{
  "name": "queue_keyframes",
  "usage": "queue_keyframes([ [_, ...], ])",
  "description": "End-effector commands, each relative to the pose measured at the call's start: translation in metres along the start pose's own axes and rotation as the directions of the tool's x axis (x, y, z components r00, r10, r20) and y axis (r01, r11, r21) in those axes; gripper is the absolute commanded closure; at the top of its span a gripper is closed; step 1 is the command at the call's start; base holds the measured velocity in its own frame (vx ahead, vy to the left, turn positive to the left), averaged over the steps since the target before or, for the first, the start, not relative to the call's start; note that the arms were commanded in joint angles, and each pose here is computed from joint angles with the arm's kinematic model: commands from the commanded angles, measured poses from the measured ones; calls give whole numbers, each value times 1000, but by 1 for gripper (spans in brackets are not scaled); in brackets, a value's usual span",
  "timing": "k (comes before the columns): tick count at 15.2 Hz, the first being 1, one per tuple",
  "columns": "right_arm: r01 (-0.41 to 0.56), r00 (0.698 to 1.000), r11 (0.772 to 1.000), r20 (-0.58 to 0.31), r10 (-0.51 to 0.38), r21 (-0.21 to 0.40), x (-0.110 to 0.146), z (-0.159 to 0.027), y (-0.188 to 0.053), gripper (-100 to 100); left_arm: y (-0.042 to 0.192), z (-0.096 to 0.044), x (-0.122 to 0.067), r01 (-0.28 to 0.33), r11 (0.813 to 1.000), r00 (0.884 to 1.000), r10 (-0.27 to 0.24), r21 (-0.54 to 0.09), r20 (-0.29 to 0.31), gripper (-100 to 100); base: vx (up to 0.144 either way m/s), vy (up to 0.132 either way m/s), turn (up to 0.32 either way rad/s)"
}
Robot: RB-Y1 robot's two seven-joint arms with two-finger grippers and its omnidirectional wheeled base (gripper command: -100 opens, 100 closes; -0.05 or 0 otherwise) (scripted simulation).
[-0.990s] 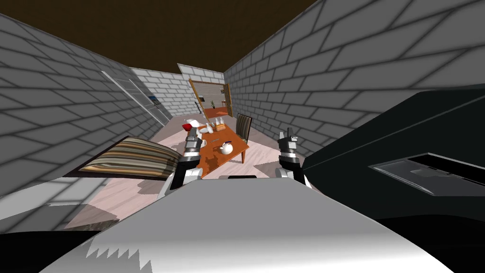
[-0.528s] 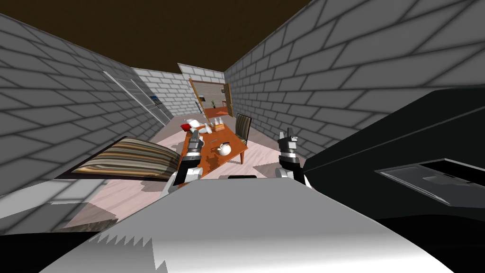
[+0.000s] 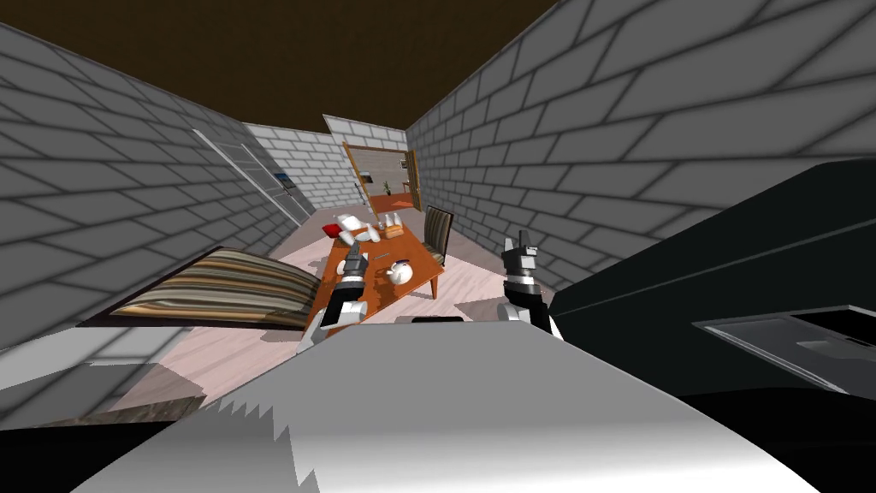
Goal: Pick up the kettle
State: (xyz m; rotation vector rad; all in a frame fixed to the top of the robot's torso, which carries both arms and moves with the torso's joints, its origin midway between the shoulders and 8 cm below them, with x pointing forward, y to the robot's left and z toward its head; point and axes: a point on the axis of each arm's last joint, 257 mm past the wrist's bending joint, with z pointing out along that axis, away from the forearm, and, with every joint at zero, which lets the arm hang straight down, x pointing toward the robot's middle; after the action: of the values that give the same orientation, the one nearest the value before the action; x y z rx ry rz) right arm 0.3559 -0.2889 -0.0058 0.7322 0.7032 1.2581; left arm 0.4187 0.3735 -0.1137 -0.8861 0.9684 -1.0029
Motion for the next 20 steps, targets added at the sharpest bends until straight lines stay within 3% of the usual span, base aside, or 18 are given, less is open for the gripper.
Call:
queue_keyframes([
  [1,0,1000,1000,0,0,0,0,0,0,0,20,1,-7,23,999,1000,-22,-40,15,-100,74,-95,39],
  [4,0,1000,1000,0,0,0,0,0,0,0,54,-1,-14,59,992,998,-55,-110,41,-100,86,-99,44],
  [7,0,1000,1000,0,0,0,0,0,0,0,72,-3,-18,80,986,996,-72,-148,57,-100,85,-116,45],
  [10,0,1000,1000,0,0,0,0,0,0,0,104,-8,-24,123,970,990,-106,-211,91,-100,72,-108,46],
  [13,0,1000,1000,0,0,0,0,0,0,0,133,-15,-29,169,948,982,-139,-269,128,-100,93,-111,48],
  [15,0,1000,1000,0,0,0,0,0,0,0,161,-24,-32,216,922,971,-170,-321,166,-100,86,-110,47],
  [18,0,1000,1000,0,0,0,0,0,0,0,174,-28,-33,240,908,965,-185,-345,186,-100,73,-102,39],
  [20,0,1000,1000,0,0,0,0,0,0,0,196,-37,-34,285,879,952,-211,-382,223,-100,64,-92,39],
])
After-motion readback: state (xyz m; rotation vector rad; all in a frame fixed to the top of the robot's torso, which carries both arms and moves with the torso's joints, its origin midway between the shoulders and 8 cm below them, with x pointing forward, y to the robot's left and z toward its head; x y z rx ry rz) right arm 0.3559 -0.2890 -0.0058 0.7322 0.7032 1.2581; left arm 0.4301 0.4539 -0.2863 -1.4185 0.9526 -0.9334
